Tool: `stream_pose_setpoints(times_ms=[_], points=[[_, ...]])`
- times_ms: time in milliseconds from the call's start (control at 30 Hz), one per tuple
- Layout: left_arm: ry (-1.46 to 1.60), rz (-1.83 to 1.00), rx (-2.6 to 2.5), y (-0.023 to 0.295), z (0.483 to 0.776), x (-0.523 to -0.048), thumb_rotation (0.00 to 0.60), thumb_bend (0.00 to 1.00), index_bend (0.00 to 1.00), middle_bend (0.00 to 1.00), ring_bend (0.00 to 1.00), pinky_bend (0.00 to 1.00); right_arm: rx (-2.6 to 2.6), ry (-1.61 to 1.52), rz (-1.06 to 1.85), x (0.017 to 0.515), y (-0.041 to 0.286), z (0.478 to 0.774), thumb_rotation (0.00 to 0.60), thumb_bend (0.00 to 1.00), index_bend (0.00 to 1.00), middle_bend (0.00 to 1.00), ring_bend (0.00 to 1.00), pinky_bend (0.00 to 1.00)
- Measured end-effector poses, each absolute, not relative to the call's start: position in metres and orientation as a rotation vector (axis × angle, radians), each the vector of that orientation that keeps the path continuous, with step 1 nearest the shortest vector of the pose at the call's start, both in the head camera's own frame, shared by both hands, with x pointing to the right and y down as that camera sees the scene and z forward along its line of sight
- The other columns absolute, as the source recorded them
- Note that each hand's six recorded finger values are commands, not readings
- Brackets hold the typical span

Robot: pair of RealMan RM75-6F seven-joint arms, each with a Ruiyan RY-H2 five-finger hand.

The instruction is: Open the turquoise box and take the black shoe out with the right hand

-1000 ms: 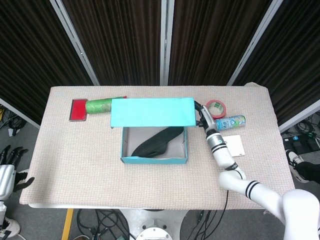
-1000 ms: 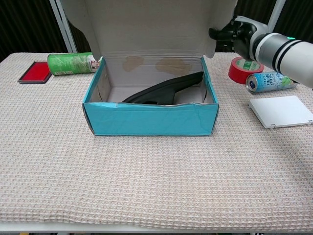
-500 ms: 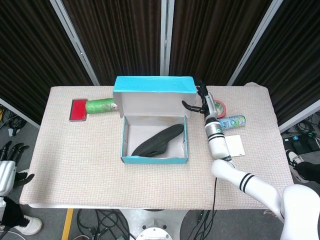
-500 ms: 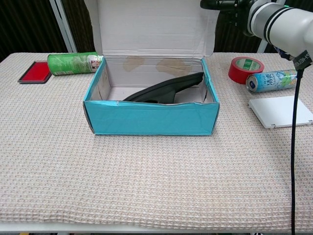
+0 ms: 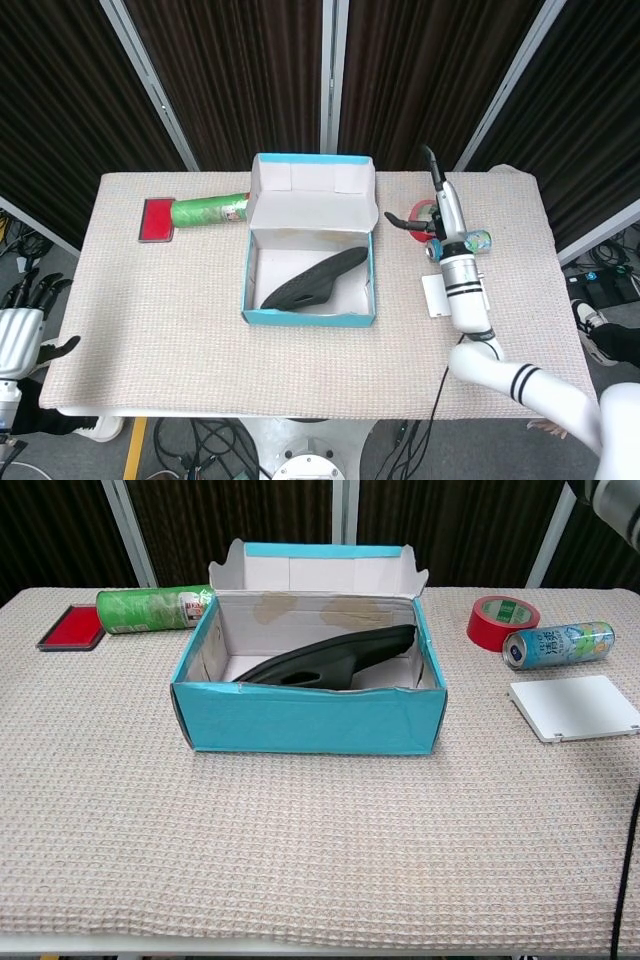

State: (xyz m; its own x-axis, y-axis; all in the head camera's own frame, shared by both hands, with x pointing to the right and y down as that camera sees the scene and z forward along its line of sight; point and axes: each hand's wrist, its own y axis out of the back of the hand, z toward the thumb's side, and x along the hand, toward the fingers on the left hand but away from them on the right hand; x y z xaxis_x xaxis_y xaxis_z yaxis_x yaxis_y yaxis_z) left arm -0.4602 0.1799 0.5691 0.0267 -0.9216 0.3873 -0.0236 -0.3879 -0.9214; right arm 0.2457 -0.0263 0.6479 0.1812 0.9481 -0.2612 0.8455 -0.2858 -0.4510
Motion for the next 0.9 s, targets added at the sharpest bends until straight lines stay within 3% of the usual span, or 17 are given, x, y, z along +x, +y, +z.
stream_pose_setpoints(times_ms=[200,433,900], points=[[0.981,-1.425,-1.560,0.171,0.570,-0.446,0.600,0.14,0.19,0.14,0.03,0.16,-2.305,-1.263,0.834,0.238,0.010,0.638,0.600,0.01,0.00,0.00,0.00,0.00],[0.990,-1.431,-1.586,0.178,0.576,-0.442,0.600,0.14,0.19,0.14,0.03,0.16,-2.244,-0.696,0.933,0.206,0.041,0.651,0.600,0.01,0.00,0.00,0.00,0.00],[1.033,-1.483,-1.598,0.197,0.585,-0.456,0.600,0.14,0.19,0.14,0.03,0.16,-1.984,-0.281,1.069,0.128,0.051,0.718,0.600,0.02,0.01,0.03,0.00,0.00]])
